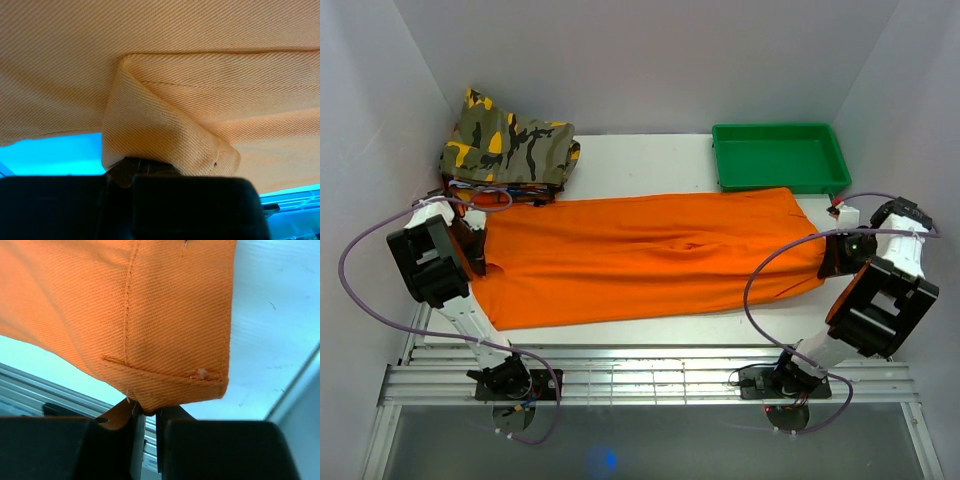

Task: Fold and stack the trousers
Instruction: Flatten the trousers out

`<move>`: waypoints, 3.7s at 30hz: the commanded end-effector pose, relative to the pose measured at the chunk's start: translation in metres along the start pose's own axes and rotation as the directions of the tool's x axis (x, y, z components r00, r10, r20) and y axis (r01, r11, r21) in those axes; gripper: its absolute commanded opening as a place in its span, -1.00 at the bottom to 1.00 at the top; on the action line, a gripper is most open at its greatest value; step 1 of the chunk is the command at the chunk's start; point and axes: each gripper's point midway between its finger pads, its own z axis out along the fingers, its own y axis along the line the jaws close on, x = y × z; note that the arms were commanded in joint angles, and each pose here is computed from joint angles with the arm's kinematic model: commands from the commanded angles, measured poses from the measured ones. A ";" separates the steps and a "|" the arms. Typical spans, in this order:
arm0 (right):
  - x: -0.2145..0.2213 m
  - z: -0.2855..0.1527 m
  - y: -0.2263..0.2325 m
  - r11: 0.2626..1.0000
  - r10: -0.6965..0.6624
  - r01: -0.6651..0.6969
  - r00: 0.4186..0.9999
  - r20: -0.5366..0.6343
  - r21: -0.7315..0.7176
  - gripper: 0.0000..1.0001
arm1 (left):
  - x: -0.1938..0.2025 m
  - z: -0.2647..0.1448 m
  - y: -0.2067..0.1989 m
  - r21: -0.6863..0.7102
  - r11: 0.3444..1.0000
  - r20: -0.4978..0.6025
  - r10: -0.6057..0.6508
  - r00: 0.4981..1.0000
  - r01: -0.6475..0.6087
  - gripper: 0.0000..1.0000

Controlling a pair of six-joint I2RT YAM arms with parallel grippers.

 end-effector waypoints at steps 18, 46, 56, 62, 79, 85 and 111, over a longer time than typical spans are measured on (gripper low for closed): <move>-0.097 -0.019 -0.038 0.995 -0.073 0.063 0.986 0.148 0.075 0.49 | -0.096 -0.153 -0.161 0.170 0.791 0.555 0.415 0.721 -0.587 0.57; -0.068 0.004 0.086 0.962 -0.118 0.143 0.986 0.117 -0.233 -0.84 | -0.111 -0.107 -0.293 0.379 0.740 0.530 0.319 0.786 -0.556 0.45; -0.037 0.124 0.256 0.789 -0.572 0.494 0.807 -0.146 -0.365 -0.31 | -0.117 -0.110 -0.245 0.393 0.821 0.517 0.175 0.838 -0.414 0.42; -0.045 0.099 0.262 0.763 -0.607 0.553 0.791 -0.076 -0.334 0.97 | -0.112 -0.114 -0.231 0.417 0.815 0.520 0.149 0.841 -0.403 0.45; -0.071 0.022 0.071 0.999 0.011 -0.009 0.998 0.064 -0.038 0.32 | -0.102 -0.089 -0.231 0.449 0.811 0.486 0.131 0.864 -0.375 0.44; -0.058 0.045 0.059 0.928 0.296 -0.265 0.952 0.082 -0.263 0.40 | -0.106 -0.084 -0.232 0.467 0.809 0.477 0.110 0.872 -0.357 0.44; -0.094 0.037 0.100 0.791 0.445 -0.247 0.860 0.249 -0.560 -0.84 | -0.108 -0.079 -0.231 0.470 0.812 0.471 0.100 0.877 -0.345 0.44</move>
